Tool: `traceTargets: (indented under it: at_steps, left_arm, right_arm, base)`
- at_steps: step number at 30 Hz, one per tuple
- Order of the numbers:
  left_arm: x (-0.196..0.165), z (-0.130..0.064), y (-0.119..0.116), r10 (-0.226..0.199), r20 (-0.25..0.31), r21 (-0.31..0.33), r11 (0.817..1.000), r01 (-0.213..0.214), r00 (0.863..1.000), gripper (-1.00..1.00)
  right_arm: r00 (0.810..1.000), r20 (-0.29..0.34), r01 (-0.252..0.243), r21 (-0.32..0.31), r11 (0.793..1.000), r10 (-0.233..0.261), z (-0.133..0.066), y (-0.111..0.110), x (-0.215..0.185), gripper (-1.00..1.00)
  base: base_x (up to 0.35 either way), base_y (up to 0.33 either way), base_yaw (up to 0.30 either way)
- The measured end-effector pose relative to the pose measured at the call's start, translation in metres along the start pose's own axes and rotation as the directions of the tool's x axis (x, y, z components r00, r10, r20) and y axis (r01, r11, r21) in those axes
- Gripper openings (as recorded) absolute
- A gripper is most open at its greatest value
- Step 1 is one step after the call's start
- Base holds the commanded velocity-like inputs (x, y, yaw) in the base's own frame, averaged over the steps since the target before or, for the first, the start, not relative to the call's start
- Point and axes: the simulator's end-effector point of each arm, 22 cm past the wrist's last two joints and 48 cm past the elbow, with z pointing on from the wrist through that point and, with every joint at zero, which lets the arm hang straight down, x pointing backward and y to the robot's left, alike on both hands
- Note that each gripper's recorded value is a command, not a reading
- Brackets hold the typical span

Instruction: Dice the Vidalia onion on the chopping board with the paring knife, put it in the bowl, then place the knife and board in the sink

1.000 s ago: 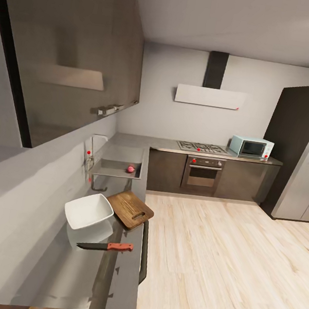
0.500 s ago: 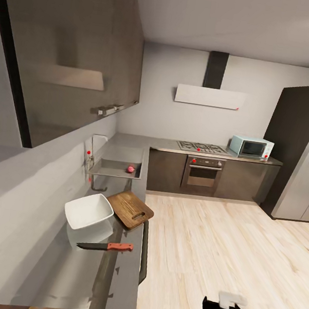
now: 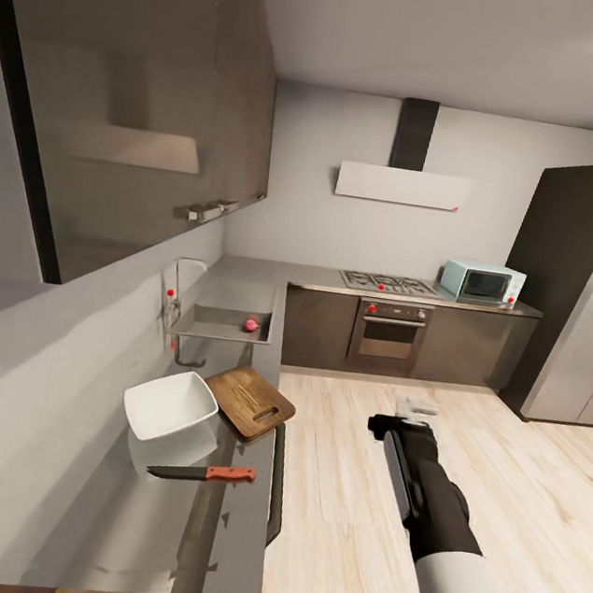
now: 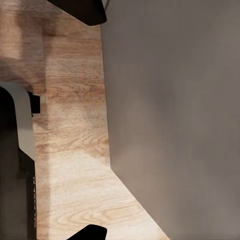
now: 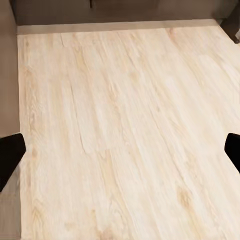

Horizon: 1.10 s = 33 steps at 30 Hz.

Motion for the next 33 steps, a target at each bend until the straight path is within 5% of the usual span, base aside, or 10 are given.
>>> traceTargets:
  at_steps: [3,4,8,9,13,33]
  left_arm:
    - [0.0,0.0,0.0,0.0,0.0,0.0,1.0,0.0,1.0,1.0]
    - [0.0,0.0,0.0,0.0,-0.001,0.0,1.0,0.0,1.0,1.0]
    - [0.001,0.0,0.0,-0.001,-0.002,0.0,1.0,0.001,1.0,1.0]
    - [0.001,0.0,0.0,-0.001,0.0,0.0,1.0,0.001,1.0,1.0]
    - [0.001,-0.001,0.0,-0.001,-0.003,-0.001,1.0,0.001,1.0,1.0]
    - [0.002,-0.001,0.002,0.0,-0.005,-0.003,1.0,0.0,1.0,1.0]
  right_arm:
    - [1.0,-0.007,0.006,-0.029,1.0,-0.007,0.005,0.024,-0.04,1.0]
    - [0.998,-0.06,0.031,-0.058,0.998,-0.034,0.015,0.048,-0.056,1.0]
    - [0.998,-0.025,0.064,-0.09,0.994,-0.066,0.002,0.079,-0.147,1.0]
    - [0.997,0.046,0.061,-0.088,0.994,-0.057,-0.017,0.079,-0.196,1.0]
    - [0.995,0.085,0.066,-0.09,0.994,-0.058,-0.03,0.083,-0.233,1.0]
    - [0.994,0.09,0.068,-0.105,0.992,-0.059,-0.032,0.087,-0.242,1.0]
  base:
    - [0.0,0.0,0.0]
    - [0.0,0.0,0.0]
    - [0.0,0.0,0.0]
    - [0.0,0.0,0.0]
    - [0.0,0.0,0.0]
    - [0.0,0.0,0.0]
